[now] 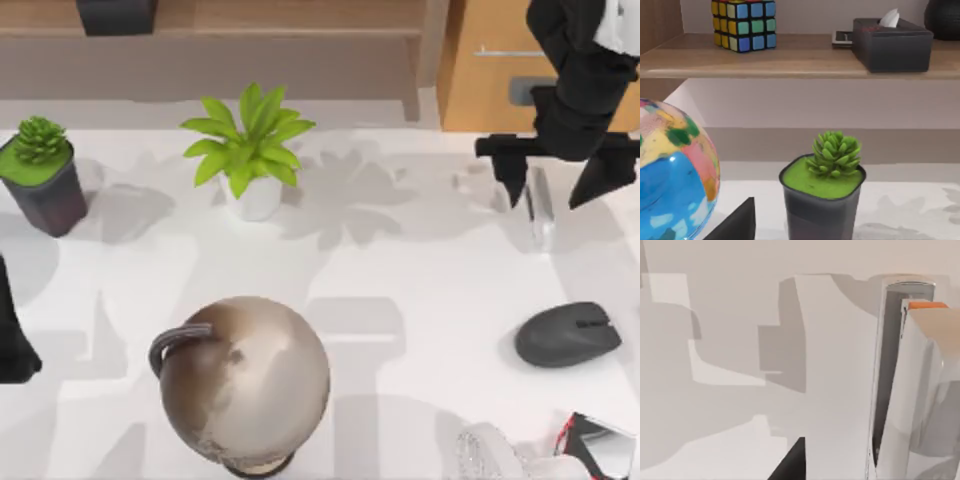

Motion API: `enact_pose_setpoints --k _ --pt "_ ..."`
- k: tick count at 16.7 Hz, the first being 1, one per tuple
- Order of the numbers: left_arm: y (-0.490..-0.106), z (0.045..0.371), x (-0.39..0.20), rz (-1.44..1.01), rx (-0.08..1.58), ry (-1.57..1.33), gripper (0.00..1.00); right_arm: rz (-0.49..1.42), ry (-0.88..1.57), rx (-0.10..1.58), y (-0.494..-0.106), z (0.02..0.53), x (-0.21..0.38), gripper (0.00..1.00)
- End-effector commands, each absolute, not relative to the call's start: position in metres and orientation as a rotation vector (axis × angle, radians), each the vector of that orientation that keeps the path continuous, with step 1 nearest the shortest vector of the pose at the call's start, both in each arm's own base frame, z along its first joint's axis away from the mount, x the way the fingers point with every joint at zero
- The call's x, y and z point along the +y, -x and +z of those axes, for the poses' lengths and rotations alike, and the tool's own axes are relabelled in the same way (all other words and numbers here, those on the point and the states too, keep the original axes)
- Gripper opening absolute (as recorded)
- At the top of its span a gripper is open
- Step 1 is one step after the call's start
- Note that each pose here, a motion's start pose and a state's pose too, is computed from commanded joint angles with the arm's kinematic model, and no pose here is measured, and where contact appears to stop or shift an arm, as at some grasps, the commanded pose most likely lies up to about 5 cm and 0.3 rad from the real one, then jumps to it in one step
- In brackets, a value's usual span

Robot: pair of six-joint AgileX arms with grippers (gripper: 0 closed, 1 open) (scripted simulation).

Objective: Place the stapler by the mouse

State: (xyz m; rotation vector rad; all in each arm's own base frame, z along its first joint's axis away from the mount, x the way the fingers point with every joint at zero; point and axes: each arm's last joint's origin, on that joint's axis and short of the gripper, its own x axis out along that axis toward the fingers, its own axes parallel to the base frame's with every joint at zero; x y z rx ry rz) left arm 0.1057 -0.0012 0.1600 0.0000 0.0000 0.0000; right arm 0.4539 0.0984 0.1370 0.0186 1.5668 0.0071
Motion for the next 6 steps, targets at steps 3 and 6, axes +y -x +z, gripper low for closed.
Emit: enact_pose_setpoints --k 3,6 --pt "-0.1057 0.1600 -0.0012 0.000 0.000 0.000 1.00 0.007 -0.019 1.567 -0.4539 0.1370 0.0984 1.00" --pt "-0.1057 0.1600 -0.0012 0.000 0.000 0.000 1.00 0.007 -0.019 1.567 -0.4539 0.1370 0.0984 1.00"
